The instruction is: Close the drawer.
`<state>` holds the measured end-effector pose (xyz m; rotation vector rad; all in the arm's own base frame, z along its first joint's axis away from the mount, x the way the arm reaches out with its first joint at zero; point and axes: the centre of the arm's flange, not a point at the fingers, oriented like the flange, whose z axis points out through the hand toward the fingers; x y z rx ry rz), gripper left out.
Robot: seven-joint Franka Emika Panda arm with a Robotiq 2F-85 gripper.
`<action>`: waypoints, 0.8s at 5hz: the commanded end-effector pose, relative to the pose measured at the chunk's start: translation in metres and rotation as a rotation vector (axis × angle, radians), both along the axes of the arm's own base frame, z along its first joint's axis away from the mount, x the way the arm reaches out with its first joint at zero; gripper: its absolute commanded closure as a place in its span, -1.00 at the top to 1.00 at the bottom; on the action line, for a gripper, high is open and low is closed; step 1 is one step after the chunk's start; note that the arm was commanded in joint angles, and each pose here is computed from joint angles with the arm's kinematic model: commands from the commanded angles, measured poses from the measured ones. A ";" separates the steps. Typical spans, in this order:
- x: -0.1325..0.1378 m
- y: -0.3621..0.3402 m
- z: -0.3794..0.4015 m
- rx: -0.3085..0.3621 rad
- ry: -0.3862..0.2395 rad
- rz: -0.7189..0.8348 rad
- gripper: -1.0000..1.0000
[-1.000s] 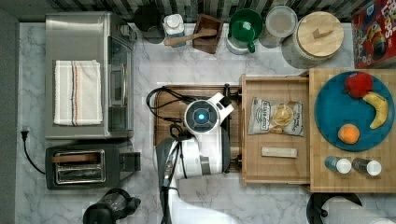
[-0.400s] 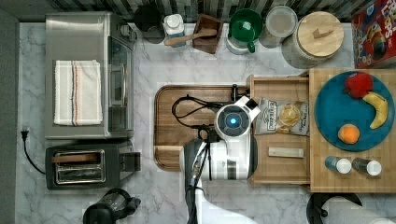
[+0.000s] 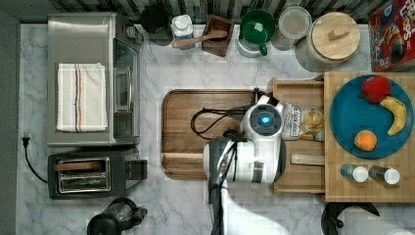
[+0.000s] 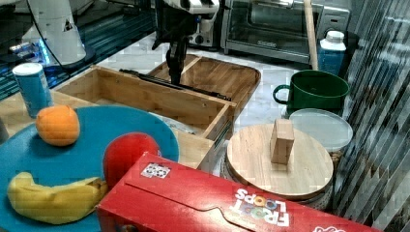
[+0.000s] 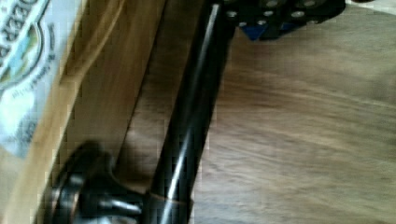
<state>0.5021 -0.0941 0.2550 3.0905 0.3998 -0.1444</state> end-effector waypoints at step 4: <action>-0.005 -0.248 0.067 -0.251 -0.283 -0.249 -1.00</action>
